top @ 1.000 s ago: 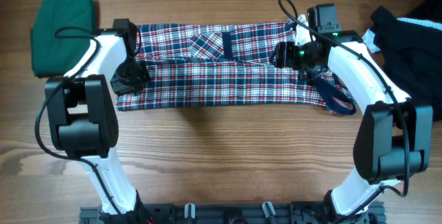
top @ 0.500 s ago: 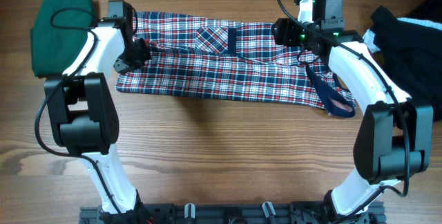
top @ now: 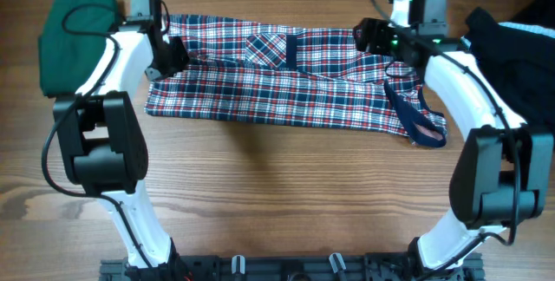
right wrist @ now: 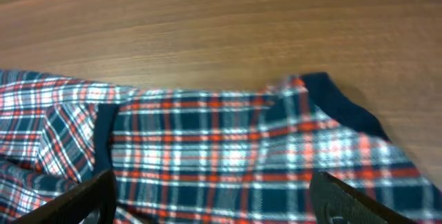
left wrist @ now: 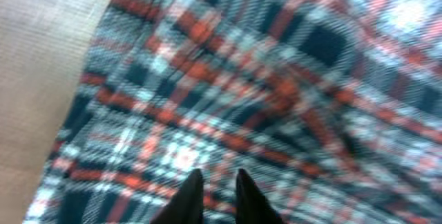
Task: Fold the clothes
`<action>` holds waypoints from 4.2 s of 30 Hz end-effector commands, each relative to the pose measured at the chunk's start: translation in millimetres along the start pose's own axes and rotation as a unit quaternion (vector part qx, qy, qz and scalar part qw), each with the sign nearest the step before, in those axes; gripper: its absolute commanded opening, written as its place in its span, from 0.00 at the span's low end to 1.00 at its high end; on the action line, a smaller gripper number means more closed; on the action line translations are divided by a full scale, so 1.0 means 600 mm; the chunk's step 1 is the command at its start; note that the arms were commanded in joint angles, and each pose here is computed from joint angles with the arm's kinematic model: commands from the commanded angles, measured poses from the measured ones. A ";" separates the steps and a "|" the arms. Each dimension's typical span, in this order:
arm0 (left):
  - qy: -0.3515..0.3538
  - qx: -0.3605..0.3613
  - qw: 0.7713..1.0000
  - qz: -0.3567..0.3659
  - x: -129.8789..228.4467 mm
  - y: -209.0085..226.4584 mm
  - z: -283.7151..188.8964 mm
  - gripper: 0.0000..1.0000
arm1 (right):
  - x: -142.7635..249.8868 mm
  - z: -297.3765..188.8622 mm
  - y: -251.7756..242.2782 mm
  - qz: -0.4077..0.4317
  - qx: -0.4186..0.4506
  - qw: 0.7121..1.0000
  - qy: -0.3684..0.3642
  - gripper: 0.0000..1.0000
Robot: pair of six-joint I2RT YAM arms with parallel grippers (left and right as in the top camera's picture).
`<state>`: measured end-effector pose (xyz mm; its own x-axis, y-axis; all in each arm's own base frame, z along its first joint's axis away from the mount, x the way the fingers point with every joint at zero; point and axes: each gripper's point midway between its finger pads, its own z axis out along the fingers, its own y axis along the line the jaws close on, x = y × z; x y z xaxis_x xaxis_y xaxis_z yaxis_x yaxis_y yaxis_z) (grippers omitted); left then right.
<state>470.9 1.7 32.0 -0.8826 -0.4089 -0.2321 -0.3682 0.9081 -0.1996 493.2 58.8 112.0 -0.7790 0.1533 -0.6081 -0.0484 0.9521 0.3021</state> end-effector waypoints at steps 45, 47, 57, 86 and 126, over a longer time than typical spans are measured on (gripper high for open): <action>0.106 -0.130 0.986 -0.013 0.148 0.119 0.047 0.04 | 0.351 0.011 -0.027 0.065 0.070 0.954 0.284 0.04; 0.123 -0.138 0.982 -0.023 0.172 0.129 0.052 0.04 | 0.363 0.007 -0.029 0.075 0.075 0.950 0.294 0.04; 0.212 -0.181 0.959 -0.049 0.289 0.176 0.054 0.04 | 0.416 -0.035 -0.031 0.106 0.095 0.920 0.365 0.04; 0.364 -0.181 0.910 -0.086 0.461 0.161 0.017 0.04 | 0.562 -0.107 -0.038 0.188 0.126 0.852 0.473 0.04; 0.232 -0.155 0.953 -0.116 0.360 0.181 0.085 0.04 | 0.494 -0.062 -0.168 0.247 0.205 0.884 0.340 0.04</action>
<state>235.0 -30.3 -13.9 -0.7061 -0.5537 0.4414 -0.6159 0.7878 0.0029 262.4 89.3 -11.0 -0.8477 0.4224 0.3210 0.5297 0.7085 0.4664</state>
